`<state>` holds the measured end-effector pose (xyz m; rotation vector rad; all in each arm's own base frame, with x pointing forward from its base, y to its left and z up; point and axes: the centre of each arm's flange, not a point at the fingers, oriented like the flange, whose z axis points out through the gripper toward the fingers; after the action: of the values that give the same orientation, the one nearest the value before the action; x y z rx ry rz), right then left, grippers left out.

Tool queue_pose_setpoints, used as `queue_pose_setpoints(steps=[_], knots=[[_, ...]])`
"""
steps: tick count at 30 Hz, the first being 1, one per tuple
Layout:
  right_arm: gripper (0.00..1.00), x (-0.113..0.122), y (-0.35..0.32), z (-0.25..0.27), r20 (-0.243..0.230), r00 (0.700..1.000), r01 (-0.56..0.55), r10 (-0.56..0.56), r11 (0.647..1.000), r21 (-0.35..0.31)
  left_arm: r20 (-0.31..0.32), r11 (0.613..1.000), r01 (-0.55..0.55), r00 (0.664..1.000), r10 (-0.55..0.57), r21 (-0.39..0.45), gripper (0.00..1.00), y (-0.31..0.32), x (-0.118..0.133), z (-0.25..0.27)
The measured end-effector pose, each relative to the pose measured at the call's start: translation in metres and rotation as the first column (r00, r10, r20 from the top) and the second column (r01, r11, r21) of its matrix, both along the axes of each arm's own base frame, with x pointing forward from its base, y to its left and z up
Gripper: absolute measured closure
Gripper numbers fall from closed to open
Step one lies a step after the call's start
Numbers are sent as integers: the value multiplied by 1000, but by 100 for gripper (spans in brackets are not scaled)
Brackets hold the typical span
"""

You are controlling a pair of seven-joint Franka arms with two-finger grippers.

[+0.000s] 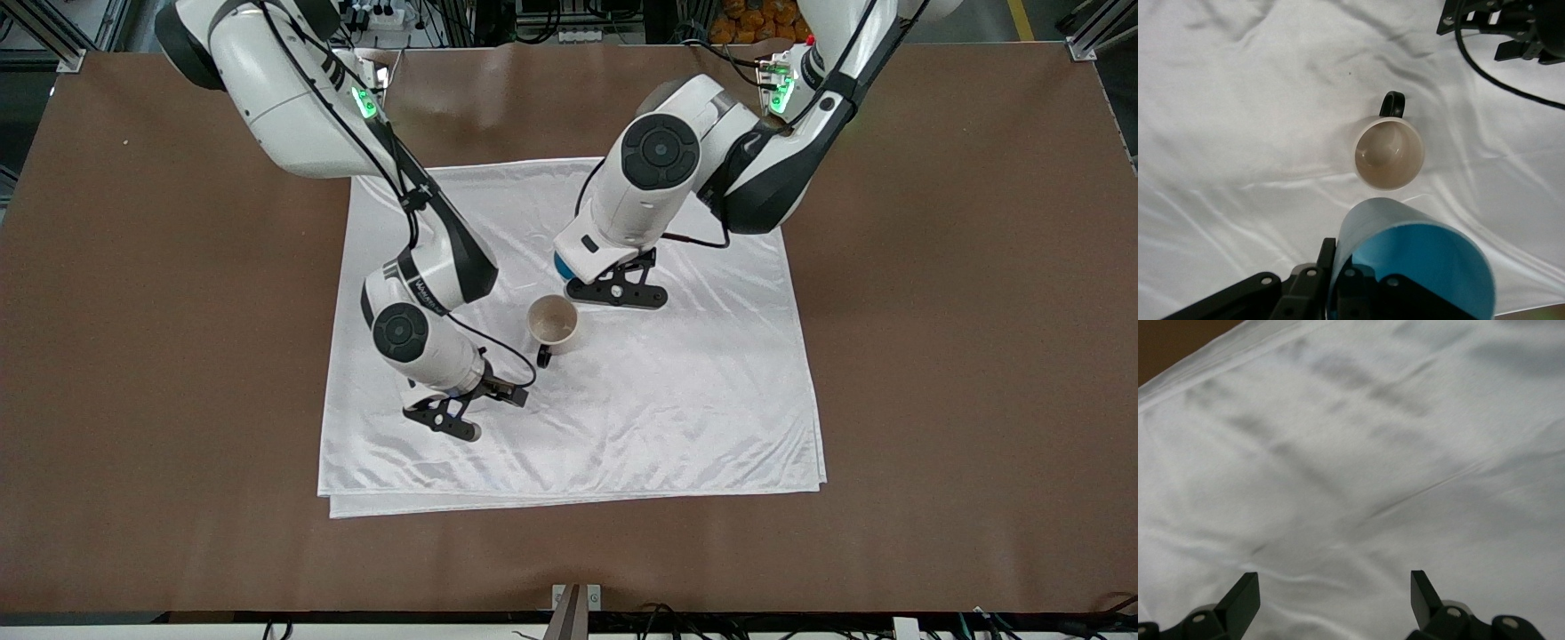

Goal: Place blue cup into white mug on cloth

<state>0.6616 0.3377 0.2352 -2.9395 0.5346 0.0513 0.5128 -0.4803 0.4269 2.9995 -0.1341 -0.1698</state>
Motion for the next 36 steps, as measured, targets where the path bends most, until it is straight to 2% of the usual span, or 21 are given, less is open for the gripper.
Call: queue_pose_setpoints(steps=[5,11,17,24,28,36], knots=[[0,13,-34,0,-26,1000,-12,11,1000,-14,37,999,-19,999,17,35,96,-24,-11,-25],[0,32,-77,4,-19,1000,-25,25,1000,-12,53,998,-34,998,31,49,96,-50,-24,-63],[0,49,-124,7,0,998,-65,65,998,-9,93,998,-57,994,55,22,96,-53,-11,-87],[0,56,-156,8,4,989,-149,149,989,-14,145,996,-86,986,83,14,96,-47,7,-104],[0,60,-176,7,6,981,-194,194,981,-16,143,996,-86,986,82,23,96,-47,7,-115],[0,64,-230,2,-27,962,-272,271,962,-9,144,998,-55,988,48,42,96,-58,-4,-128]])
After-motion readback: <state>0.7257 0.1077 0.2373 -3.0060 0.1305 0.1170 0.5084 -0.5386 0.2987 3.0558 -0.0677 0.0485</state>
